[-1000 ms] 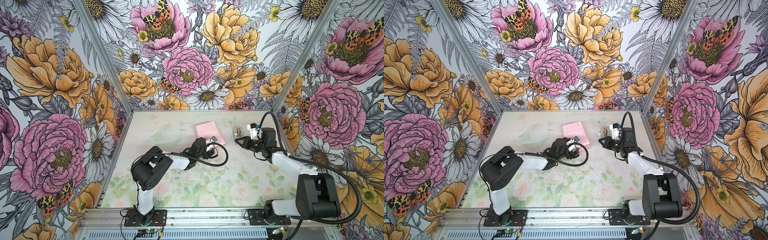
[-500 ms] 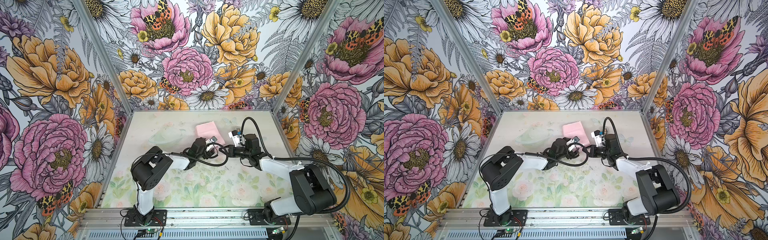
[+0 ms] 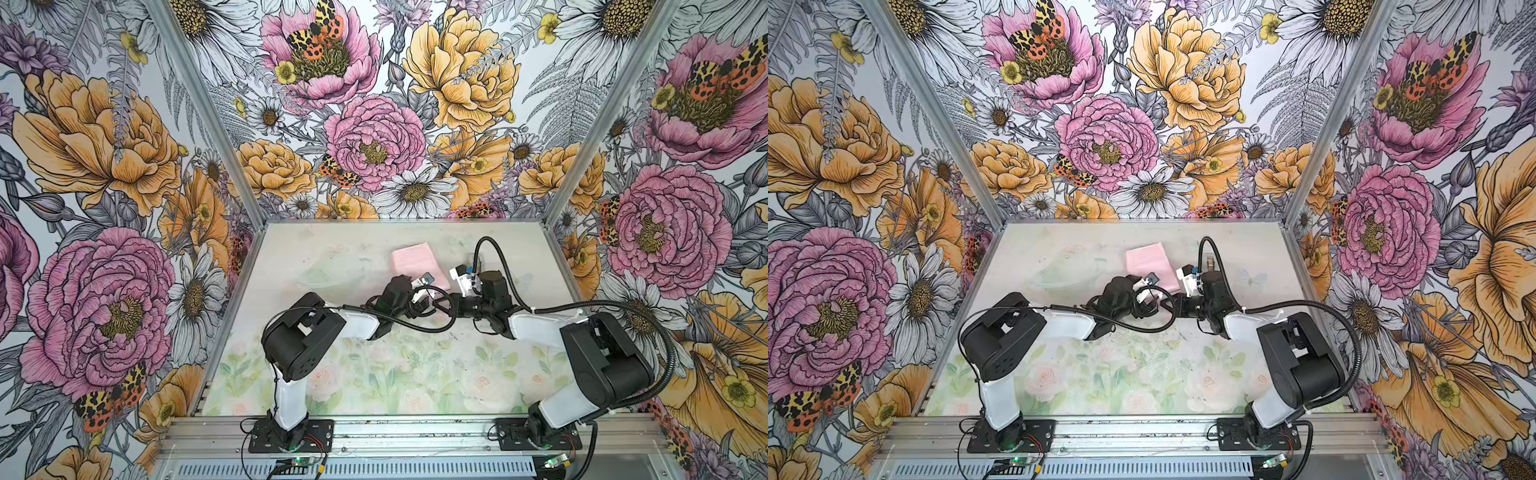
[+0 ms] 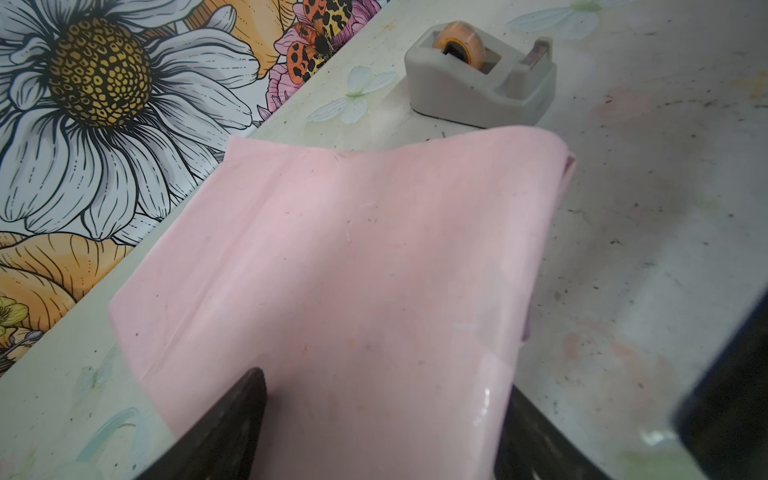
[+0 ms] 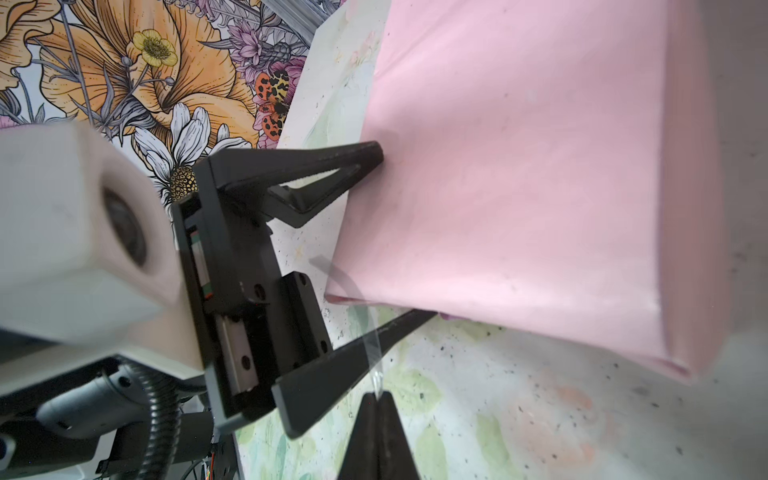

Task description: Wrap the gift box in paper

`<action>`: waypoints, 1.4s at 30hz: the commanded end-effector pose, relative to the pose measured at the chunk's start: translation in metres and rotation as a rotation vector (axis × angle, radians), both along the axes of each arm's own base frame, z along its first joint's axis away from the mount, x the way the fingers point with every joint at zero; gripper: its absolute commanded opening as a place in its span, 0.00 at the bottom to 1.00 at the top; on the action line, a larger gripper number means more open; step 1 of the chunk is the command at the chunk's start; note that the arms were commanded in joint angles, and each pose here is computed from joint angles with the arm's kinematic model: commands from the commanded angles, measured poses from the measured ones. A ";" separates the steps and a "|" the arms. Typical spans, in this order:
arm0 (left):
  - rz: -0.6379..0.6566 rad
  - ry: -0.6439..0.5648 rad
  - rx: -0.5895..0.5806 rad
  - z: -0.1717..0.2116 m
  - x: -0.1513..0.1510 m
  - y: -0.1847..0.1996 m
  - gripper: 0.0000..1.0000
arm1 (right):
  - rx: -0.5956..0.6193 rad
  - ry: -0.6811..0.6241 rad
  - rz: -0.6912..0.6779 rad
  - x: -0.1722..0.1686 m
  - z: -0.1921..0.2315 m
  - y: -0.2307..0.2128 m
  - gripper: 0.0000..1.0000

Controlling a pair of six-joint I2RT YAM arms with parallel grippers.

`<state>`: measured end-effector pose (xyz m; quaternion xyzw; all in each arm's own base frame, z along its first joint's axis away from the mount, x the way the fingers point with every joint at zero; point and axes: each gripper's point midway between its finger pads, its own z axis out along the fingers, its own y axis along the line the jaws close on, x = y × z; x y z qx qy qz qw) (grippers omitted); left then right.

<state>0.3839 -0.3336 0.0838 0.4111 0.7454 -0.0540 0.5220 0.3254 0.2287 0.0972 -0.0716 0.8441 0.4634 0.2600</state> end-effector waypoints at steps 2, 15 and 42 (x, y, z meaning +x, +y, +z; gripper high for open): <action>0.018 0.166 0.092 -0.048 -0.021 0.018 0.81 | 0.002 -0.054 -0.017 0.016 0.007 0.004 0.00; 0.018 0.161 0.090 -0.045 -0.020 0.018 0.81 | 0.006 -0.069 -0.040 0.026 0.001 0.004 0.00; 0.016 0.158 0.089 -0.043 -0.020 0.017 0.81 | -0.021 -0.039 -0.074 0.037 -0.016 0.001 0.00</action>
